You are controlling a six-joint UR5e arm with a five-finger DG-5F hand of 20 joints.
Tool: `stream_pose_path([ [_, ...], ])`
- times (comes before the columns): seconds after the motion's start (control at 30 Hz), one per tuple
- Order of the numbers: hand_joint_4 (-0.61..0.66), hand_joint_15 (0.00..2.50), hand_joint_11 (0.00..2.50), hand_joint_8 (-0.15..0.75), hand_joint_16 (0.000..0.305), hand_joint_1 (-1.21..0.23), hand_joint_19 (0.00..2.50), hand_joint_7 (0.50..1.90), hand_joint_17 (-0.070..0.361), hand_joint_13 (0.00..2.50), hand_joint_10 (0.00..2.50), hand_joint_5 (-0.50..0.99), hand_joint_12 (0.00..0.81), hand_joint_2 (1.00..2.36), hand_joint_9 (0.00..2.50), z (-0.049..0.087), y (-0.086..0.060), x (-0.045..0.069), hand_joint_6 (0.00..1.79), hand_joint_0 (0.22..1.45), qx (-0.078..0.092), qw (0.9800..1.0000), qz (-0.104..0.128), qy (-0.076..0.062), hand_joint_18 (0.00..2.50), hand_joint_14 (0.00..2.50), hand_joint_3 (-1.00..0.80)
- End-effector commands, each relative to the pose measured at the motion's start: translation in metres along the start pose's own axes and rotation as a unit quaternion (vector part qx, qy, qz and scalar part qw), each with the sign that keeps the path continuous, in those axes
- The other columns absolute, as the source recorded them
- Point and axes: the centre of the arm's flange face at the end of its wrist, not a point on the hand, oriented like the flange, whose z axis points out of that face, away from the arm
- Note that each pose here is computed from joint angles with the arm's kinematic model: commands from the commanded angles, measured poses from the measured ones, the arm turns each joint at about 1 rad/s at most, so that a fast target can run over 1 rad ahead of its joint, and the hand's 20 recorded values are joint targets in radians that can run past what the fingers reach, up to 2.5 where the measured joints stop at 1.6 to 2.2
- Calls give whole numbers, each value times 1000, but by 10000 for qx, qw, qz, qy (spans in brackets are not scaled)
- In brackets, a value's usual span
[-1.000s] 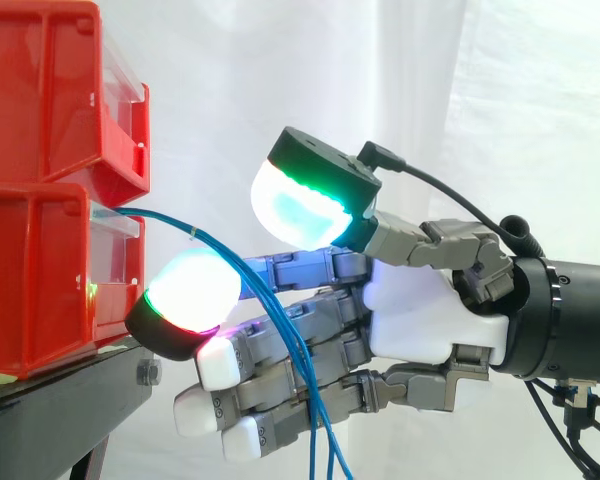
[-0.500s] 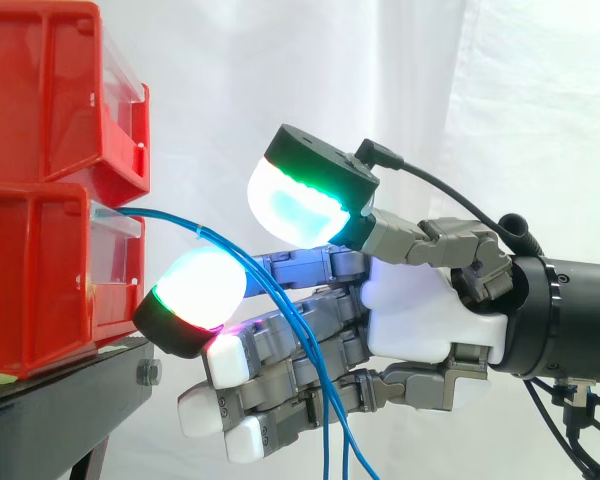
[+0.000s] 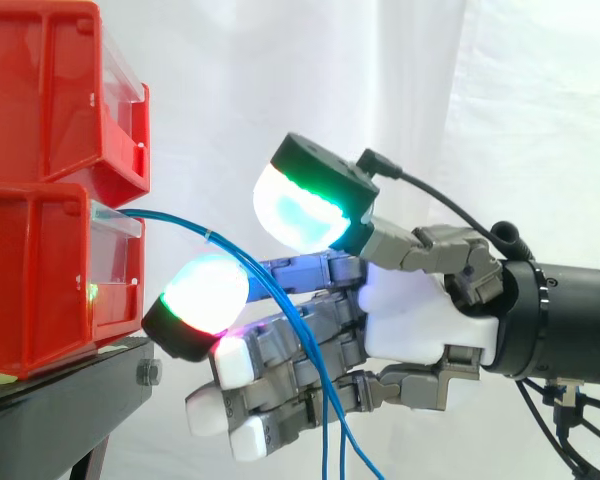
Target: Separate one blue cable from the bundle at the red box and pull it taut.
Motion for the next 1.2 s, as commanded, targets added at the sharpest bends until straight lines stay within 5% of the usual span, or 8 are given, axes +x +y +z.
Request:
stream_pose_path([
  [0.0,297,299,483,326,38,-640,421,1294,85,802,13,-142,346,1002,830,1,-2,0,501,634,-29,9999,4,119,668,10,-468],
  [0.5,280,307,496,327,38,-654,445,1345,86,819,13,-123,346,1004,861,4,2,-4,500,639,-133,9998,15,155,690,10,-446],
  [0.77,288,313,494,329,38,-640,455,1326,86,818,13,-128,348,1003,855,0,-19,-13,501,627,21,10000,30,87,693,11,-461],
  [1.17,301,323,499,331,41,-595,477,1339,93,818,11,-130,357,1000,850,4,-13,-18,500,555,-37,10000,-13,50,706,12,-500],
])
